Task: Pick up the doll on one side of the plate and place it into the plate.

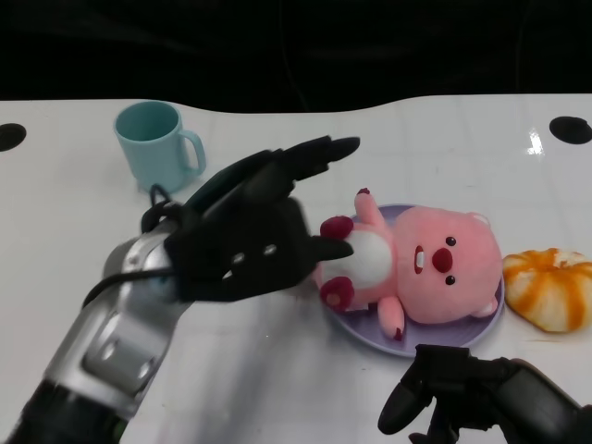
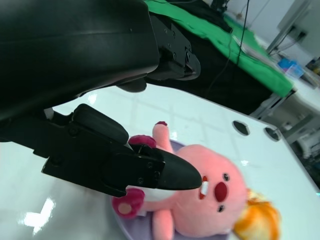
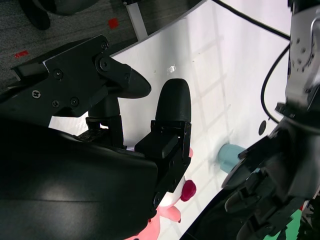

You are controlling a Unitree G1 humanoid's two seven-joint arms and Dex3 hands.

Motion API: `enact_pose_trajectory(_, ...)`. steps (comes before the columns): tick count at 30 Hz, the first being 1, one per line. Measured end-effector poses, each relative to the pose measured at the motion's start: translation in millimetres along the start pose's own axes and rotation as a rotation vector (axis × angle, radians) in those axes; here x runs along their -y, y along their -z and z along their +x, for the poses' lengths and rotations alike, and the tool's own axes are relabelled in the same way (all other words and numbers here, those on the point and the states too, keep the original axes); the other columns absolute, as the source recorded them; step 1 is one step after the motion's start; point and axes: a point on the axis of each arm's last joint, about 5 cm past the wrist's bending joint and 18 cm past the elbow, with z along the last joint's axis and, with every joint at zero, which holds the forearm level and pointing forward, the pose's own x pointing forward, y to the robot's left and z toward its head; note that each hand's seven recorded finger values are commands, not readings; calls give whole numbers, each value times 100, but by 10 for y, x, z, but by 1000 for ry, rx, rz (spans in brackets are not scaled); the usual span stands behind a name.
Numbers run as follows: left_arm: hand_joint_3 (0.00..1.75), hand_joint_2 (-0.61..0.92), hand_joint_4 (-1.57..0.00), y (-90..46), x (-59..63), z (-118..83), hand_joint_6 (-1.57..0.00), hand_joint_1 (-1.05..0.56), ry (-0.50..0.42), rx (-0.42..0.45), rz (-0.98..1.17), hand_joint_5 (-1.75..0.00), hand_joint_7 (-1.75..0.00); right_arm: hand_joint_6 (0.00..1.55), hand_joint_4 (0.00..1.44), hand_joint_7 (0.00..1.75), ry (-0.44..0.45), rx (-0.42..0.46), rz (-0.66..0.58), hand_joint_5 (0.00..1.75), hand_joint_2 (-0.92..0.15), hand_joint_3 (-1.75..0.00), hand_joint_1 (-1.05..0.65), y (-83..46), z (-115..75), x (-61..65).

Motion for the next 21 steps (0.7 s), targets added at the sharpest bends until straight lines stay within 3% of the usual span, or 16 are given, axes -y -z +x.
enact_pose_trajectory(6,23,92,-11,52,16,-289,-47,-45,-82,73,-146,-107,-23,60,64,120,-2,2,1,153,-66,-88,-10,-1,-1,3)
enact_pose_trajectory(10,26,88,-36,95,88,-457,-68,-28,-168,147,-297,-118,-43,60,64,120,-1,0,1,152,-66,-88,-10,0,-4,6)
enact_pose_trajectory(11,54,74,-48,108,107,-500,-71,-23,-194,152,-337,-119,-56,60,64,120,-1,0,0,153,-66,-88,-10,-1,-5,6)
enact_pose_trajectory(14,106,55,-69,149,160,-603,-80,-13,-240,145,-433,-124,-79,61,63,120,-1,0,0,153,-66,-88,-9,-1,-7,7)
enact_pose_trajectory(18,123,51,-82,151,196,-735,-89,-12,-267,121,-551,-132,-93,61,63,120,-2,-6,2,152,-65,-89,-9,6,-14,2)
enact_pose_trajectory(21,141,42,-87,130,200,-819,-89,-14,-271,88,-614,-155,-121,61,63,120,-2,-6,3,153,-65,-90,-10,7,-15,0)
